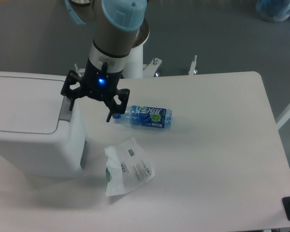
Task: Open the trash can
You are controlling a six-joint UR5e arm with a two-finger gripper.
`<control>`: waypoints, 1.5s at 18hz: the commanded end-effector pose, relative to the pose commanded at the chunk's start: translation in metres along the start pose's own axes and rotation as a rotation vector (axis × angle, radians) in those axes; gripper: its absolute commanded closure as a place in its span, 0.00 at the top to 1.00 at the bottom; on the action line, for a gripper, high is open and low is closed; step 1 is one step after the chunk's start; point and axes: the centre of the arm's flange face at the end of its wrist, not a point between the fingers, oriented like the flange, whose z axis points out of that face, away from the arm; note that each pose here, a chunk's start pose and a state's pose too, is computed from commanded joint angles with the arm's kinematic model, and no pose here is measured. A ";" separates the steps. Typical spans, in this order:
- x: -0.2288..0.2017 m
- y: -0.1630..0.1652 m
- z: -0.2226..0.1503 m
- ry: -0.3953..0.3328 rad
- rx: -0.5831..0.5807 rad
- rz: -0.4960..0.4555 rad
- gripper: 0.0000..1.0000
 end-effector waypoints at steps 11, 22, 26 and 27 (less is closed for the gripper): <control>-0.005 -0.001 0.012 0.008 -0.019 -0.006 1.00; -0.006 -0.023 -0.021 -0.017 0.053 0.015 1.00; -0.031 -0.029 -0.025 -0.038 0.064 -0.005 1.00; -0.033 -0.029 -0.026 -0.046 0.064 -0.003 1.00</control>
